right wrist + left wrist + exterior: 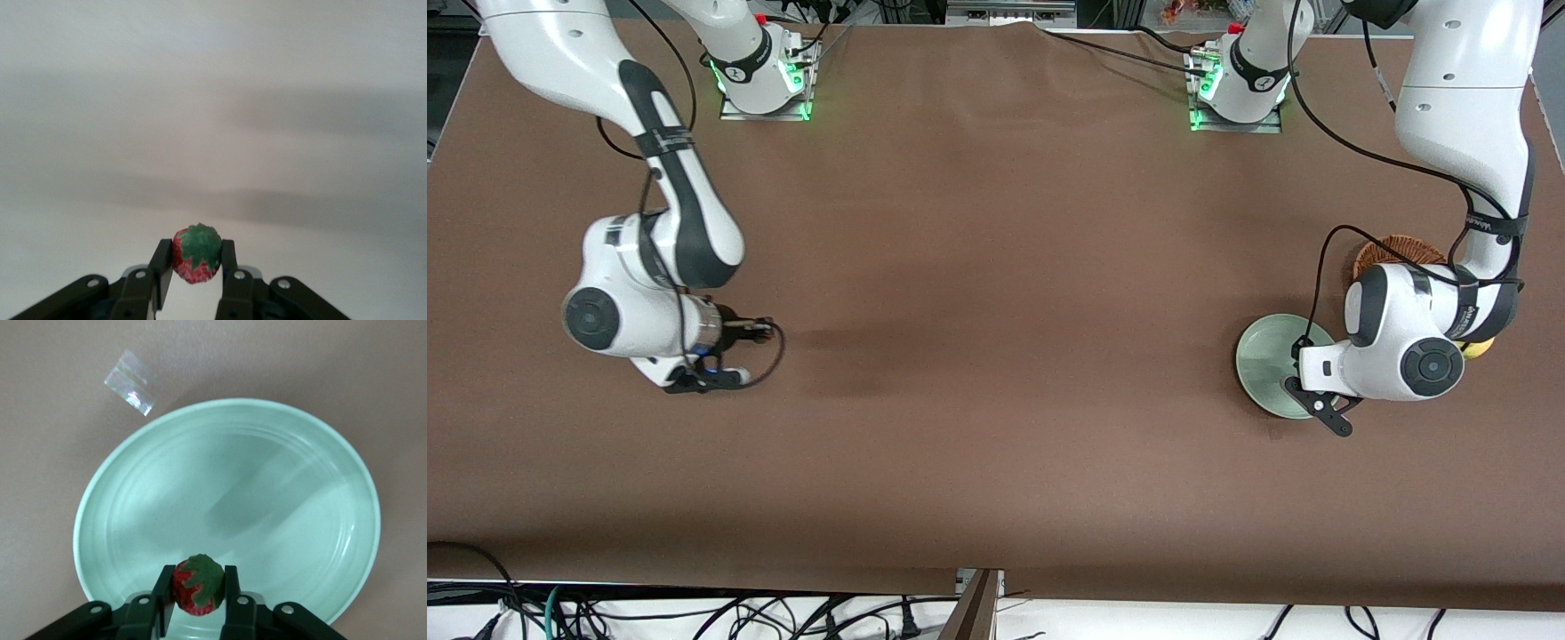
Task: Collect all strawberries into plate
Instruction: 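Carry the strawberry over the plate while the right gripper grasps another strawberry, then release the strawberry onto the plate while the right gripper carries another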
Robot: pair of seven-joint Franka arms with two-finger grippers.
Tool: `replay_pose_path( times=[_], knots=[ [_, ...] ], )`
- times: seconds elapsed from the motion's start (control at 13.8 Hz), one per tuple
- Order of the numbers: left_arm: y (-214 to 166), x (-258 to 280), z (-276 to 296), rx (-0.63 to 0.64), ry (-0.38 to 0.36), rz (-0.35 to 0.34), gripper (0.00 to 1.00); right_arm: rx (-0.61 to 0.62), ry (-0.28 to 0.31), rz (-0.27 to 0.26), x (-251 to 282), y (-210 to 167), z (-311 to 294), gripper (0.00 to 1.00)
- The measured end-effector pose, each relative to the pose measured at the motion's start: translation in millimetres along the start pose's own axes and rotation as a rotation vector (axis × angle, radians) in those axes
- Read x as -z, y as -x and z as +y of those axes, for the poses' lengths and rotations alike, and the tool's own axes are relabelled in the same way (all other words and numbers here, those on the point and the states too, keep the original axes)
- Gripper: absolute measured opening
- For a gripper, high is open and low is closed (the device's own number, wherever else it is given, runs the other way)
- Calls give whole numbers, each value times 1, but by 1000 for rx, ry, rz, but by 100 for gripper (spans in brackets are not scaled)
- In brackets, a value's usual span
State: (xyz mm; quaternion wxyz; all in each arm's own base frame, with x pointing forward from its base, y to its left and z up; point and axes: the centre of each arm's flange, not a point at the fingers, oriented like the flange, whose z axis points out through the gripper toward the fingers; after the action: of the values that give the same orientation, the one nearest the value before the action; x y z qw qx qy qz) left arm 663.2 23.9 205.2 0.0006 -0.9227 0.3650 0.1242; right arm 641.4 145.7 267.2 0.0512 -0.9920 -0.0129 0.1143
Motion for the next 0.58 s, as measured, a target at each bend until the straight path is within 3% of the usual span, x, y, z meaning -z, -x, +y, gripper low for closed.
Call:
replay_pose_path(
  times=[0.14,0.29,0.43,0.58],
  knots=[
    [-4,2,3,-6,-2,5,43,-88,6,9,-12,-5,-65,33],
    [-5,4,3,-8,-3,8,61,-176,-5,21,-25,-5,-131,33],
    [-6,11,1,-8,-13,18,81,-284,-92,43,-36,-1,-203,33],
    [-11,27,0,-11,-32,42,100,-350,-181,100,-51,8,-267,33]
  ],
)
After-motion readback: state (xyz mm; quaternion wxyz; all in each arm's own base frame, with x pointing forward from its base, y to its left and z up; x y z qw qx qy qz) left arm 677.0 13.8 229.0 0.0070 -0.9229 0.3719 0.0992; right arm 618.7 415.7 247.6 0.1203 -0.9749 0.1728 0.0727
